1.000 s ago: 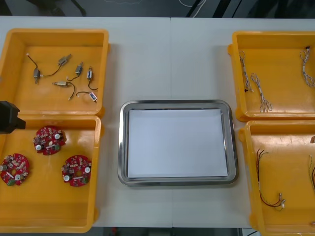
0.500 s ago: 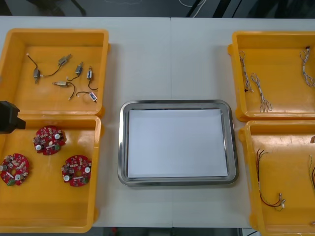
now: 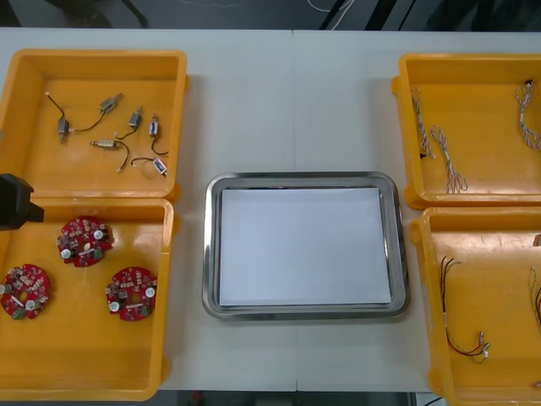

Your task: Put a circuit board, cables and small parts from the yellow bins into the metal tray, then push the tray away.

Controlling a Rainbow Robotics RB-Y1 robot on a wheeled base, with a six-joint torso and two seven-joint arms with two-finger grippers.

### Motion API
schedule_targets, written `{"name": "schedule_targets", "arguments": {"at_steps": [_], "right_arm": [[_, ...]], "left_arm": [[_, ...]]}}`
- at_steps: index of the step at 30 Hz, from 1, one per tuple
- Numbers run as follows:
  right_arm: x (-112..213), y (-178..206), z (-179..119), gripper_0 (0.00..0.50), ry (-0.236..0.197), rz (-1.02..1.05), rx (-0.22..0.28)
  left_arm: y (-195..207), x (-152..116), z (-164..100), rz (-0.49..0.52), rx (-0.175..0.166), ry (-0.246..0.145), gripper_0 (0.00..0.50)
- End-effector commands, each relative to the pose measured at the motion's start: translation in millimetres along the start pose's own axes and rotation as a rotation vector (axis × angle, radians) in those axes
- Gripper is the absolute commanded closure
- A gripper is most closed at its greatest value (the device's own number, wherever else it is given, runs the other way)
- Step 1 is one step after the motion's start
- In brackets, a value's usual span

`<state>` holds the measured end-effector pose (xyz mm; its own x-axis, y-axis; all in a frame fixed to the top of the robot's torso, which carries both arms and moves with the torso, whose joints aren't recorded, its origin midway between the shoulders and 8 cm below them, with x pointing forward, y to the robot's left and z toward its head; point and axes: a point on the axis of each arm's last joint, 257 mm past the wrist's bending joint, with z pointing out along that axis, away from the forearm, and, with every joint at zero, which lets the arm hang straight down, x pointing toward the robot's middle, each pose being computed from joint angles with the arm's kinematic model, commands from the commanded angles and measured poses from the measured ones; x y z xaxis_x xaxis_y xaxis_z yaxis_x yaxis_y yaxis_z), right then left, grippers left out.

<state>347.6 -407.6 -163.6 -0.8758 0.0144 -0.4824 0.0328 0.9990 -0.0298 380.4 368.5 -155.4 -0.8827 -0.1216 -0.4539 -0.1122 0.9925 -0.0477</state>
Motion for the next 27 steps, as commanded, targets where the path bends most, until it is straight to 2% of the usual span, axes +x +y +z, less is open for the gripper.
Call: {"name": "schedule_targets", "arguments": {"at_steps": [1,4,9,10,11,21,27], "right_arm": [[5.9,3.1,-0.4,0.0,0.007,-0.02,0.009],[2.5,3.4,-1.3,0.0,-0.005,-0.023,0.009],[5.2,4.0,0.5,0.0,-0.002,-0.025,0.004],[7.5,3.5,1.9,0.0,0.001,-0.028,0.003],[10.4,2.9,3.4,0.0,0.005,-0.028,0.003],[32.4,-8.9,16.2,0.0,0.01,-0.034,0.009],[50.6,-18.4,23.4,0.0,0.025,-0.051,0.022]], "left_arm": [[-2.4,-4.9,-6.7,0.052,0.014,-0.035,0.0],[-2.4,-4.9,-6.7,0.052,0.014,-0.035,0.0],[-2.4,-4.9,-6.7,0.052,0.014,-0.035,0.0],[-1.0,11.8,6.0,0.042,0.016,0.019,0.0],[-0.6,13.3,7.0,0.039,0.017,0.023,0.0],[3.0,13.6,3.6,0.067,0.01,0.028,0.0],[9.3,15.4,9.9,0.094,0.016,-0.004,0.0]]}}
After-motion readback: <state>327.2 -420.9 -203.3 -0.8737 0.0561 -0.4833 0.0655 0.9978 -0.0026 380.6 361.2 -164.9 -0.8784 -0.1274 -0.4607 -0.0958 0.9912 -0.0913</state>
